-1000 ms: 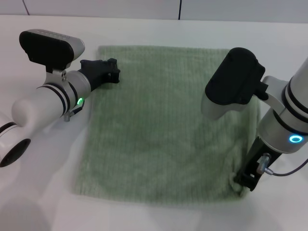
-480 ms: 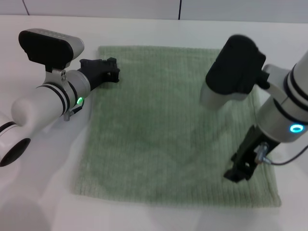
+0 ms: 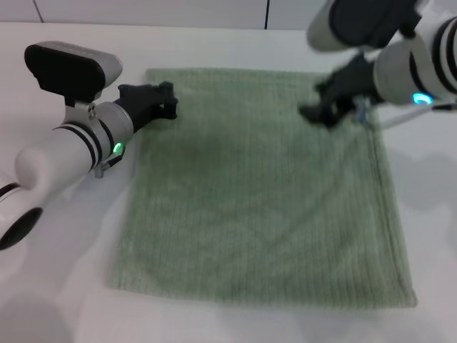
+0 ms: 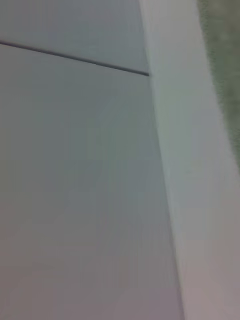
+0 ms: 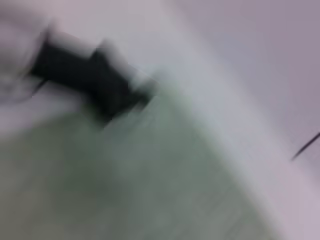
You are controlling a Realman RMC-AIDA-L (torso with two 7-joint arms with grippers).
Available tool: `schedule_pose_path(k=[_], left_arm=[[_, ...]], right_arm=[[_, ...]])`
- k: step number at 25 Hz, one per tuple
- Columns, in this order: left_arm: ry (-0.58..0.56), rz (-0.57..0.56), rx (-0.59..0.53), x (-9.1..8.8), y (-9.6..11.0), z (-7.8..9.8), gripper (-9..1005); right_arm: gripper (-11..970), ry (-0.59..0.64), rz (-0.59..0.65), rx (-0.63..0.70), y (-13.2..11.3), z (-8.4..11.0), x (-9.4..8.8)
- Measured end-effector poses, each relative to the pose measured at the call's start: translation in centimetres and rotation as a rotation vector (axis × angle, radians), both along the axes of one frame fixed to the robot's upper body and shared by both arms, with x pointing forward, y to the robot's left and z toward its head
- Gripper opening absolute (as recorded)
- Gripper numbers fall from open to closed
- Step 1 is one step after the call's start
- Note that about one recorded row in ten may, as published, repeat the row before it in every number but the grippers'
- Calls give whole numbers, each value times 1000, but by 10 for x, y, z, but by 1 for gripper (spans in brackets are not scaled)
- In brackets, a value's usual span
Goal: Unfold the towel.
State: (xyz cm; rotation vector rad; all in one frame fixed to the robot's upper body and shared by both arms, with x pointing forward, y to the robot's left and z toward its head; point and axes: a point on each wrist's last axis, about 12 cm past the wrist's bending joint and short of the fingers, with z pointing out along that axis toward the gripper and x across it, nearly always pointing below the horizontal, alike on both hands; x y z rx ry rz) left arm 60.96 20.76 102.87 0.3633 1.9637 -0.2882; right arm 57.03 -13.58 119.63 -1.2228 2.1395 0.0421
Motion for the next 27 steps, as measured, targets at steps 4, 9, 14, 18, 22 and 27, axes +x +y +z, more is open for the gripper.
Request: schedule_pose_path(k=[4,9,14,18,22,27], left_arm=[[-155,-16,-152,-15,8,9,16],[-410,20,-319,-42,34,26,17],[-488,55,-351,-55,50,29,17],[-501,68,-355,-59,59,30,104],[-517,87,-359,-59,62,31,191],[-530,118,-358,-59,66,32,213]], right_arm=[[396,-221,-52,154,-7,-5,21],[443,-403,-124,337,-12,-19,35],[490,-540,-117,396,-6,-38,30],[527,-589,-127,413,-8,-38,29],[565,-697,-155,462,-14,-39,24],[574,-897,-157,505,-21,-50,12]])
